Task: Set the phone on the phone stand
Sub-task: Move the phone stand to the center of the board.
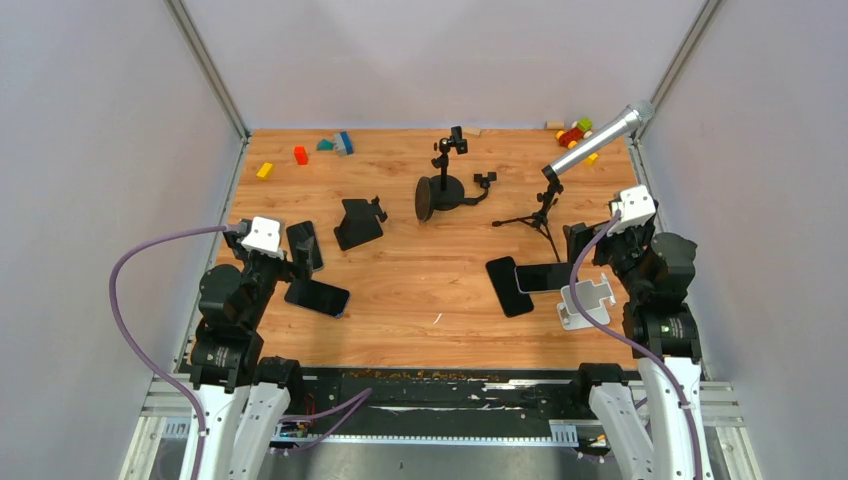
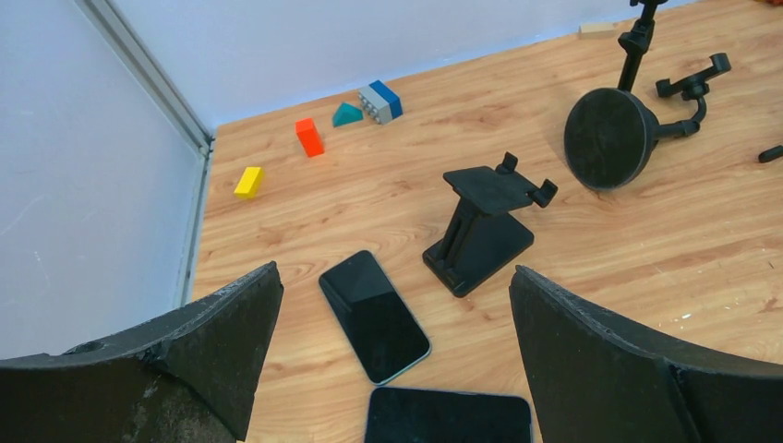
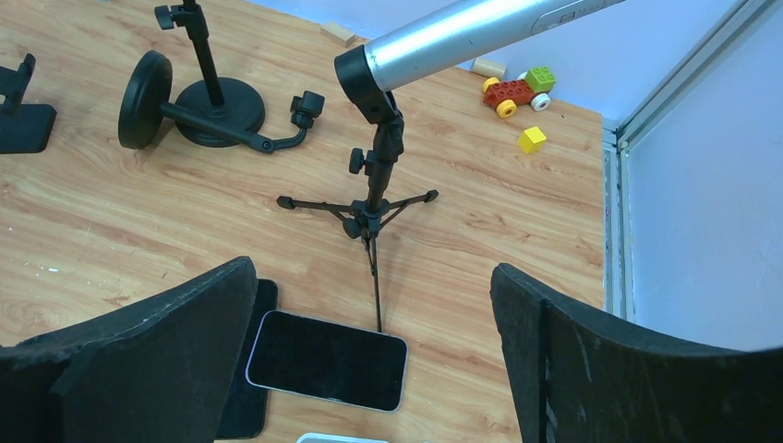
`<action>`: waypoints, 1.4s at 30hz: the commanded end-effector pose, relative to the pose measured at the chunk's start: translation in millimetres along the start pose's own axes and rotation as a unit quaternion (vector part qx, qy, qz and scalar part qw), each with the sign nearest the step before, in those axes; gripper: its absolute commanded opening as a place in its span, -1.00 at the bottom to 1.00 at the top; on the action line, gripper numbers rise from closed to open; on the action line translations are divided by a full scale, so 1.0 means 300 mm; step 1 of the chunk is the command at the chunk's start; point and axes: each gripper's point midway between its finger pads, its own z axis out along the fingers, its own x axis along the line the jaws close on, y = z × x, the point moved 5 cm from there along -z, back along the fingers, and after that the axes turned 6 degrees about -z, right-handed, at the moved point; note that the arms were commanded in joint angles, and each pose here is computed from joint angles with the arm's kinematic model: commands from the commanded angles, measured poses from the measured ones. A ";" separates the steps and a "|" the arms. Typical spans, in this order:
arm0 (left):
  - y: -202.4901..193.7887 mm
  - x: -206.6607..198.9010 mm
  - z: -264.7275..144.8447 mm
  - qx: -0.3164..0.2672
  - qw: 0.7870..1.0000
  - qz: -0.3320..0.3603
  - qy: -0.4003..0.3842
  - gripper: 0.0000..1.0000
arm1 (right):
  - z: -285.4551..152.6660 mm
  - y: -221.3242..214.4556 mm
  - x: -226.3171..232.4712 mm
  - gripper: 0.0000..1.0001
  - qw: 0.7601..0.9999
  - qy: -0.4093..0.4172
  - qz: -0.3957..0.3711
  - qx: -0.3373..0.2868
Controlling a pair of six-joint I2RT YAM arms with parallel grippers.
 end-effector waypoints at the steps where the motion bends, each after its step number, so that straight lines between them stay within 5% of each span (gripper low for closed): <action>1: 0.001 0.008 0.001 -0.008 1.000 0.014 0.005 1.00 | 0.005 0.003 -0.002 1.00 1.000 0.000 -0.006 -0.002; 12: -0.019 -0.024 0.006 0.006 0.999 0.015 -0.034 1.00 | 0.037 0.047 0.007 1.00 0.999 0.039 -0.018 -0.010; 29: -0.030 -0.073 0.041 0.046 0.993 0.025 -0.106 1.00 | 0.287 0.051 0.017 1.00 0.991 0.132 0.005 0.014; 37: -0.016 -0.131 0.208 0.135 0.972 0.025 -0.192 1.00 | 0.259 0.036 0.045 1.00 0.987 0.158 -0.001 0.026; 42: 0.030 -0.211 0.344 0.113 0.974 0.036 -0.193 1.00 | 0.248 0.014 0.050 1.00 0.987 0.159 0.001 0.039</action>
